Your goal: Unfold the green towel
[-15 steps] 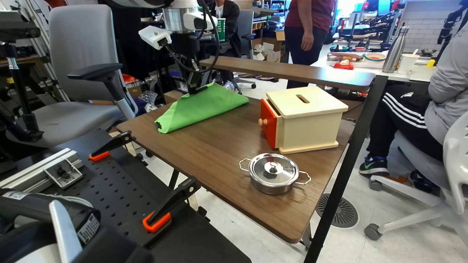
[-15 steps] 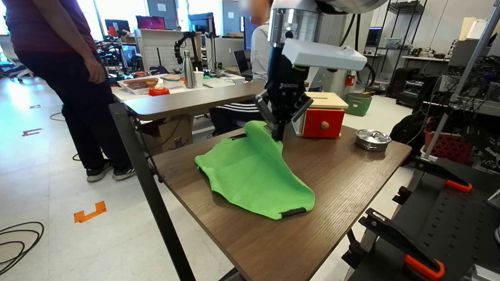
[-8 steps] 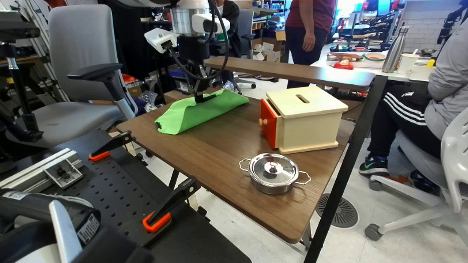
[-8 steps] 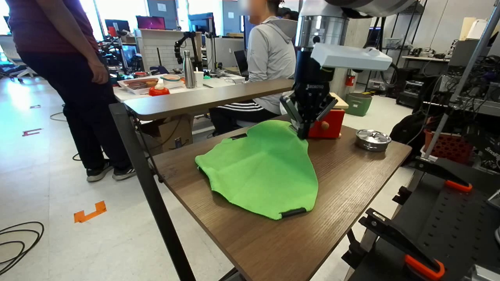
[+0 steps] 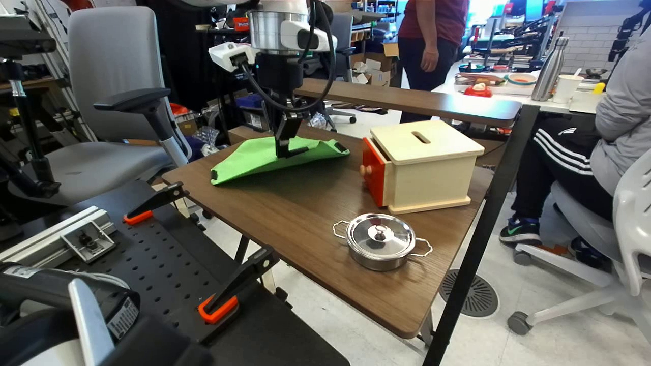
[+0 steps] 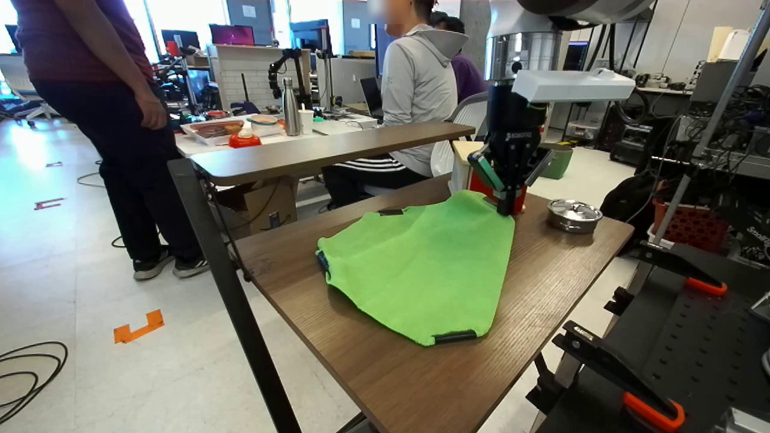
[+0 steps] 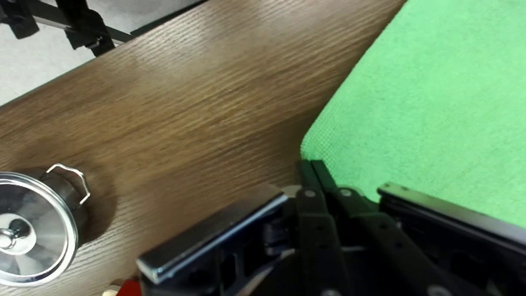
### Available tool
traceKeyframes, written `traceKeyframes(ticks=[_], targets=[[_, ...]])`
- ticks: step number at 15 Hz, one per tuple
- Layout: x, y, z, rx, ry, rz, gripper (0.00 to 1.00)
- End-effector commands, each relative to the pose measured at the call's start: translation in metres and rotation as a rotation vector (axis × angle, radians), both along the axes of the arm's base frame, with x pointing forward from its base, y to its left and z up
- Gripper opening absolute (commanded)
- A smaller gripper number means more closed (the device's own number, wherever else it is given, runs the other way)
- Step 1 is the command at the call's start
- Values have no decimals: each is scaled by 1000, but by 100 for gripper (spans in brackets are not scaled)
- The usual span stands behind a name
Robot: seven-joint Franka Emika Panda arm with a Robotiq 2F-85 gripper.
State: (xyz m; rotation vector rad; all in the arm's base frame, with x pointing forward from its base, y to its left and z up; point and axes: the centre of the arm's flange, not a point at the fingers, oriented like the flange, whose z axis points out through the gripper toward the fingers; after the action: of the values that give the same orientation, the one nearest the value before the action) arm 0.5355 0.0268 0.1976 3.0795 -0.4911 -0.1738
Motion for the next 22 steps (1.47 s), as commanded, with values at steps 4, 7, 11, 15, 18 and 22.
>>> traceKeyframes(ticks=[4,7,11,15,18,22], targets=[[-12,-10,-2,-74,130,58,0],[-14,-12,-5,-120,111,70,0],[-15,-10,-6,-149,97,91,0],[-16,-11,-12,-163,94,103,0],[-12,-21,-21,-165,87,91,0],[-10,-34,-32,-139,117,57,0]])
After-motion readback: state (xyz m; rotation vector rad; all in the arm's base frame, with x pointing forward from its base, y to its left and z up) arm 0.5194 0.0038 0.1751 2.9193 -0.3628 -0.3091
